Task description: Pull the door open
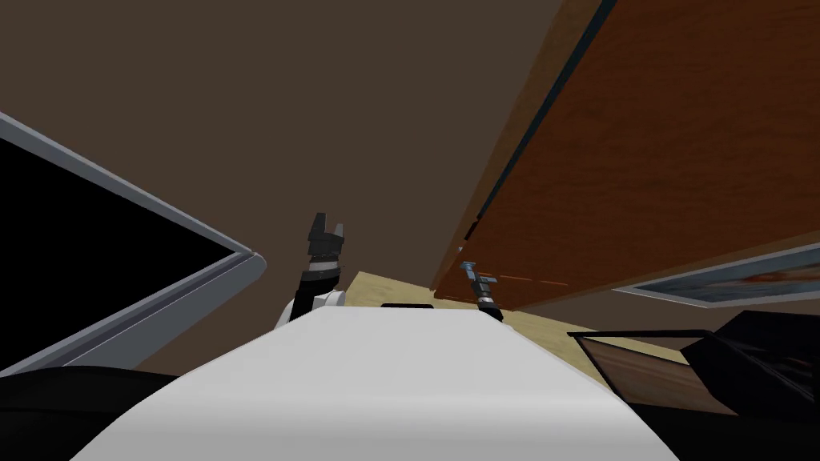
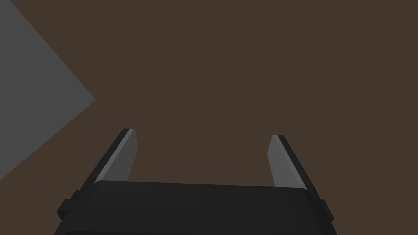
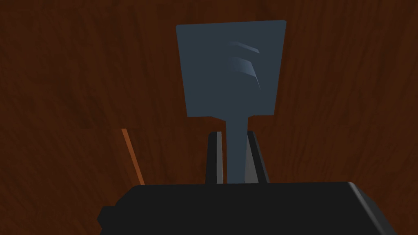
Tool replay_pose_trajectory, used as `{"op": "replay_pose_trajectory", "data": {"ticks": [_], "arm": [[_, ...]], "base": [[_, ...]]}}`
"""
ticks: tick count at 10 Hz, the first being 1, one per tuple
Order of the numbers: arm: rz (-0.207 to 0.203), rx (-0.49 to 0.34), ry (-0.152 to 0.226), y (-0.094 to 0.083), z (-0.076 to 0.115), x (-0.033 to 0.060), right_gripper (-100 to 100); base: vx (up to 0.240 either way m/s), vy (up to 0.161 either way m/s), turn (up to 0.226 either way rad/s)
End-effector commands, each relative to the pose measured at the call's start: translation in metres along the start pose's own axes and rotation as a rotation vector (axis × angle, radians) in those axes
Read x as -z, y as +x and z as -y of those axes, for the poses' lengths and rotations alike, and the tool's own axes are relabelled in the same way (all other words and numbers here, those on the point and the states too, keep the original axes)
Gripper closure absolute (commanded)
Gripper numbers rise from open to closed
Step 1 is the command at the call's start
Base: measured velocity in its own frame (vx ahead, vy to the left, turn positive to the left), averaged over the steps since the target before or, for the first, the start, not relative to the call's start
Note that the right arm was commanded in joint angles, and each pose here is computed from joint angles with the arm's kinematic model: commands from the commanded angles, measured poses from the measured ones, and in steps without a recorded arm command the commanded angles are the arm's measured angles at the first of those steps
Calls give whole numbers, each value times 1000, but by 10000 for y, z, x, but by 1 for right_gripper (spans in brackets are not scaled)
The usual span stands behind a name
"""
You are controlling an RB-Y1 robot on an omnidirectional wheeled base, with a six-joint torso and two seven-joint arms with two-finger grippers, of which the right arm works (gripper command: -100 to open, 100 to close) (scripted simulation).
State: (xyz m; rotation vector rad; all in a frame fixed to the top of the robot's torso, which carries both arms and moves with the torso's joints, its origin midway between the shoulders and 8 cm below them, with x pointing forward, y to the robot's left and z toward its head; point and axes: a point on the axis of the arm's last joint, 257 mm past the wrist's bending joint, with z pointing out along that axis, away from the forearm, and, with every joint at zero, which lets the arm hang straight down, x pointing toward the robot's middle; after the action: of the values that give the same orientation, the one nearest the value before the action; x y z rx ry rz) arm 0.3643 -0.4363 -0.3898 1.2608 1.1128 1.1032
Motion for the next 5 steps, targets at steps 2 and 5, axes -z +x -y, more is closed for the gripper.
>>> {"op": "replay_pose_trajectory", "data": {"ticks": [2,5], "arm": [[-26,-4,2,2,31,130,100],[-55,-6,1,-24,29,262,100]], "base": [[-189,-53,135],[-191,-54,156]]}}
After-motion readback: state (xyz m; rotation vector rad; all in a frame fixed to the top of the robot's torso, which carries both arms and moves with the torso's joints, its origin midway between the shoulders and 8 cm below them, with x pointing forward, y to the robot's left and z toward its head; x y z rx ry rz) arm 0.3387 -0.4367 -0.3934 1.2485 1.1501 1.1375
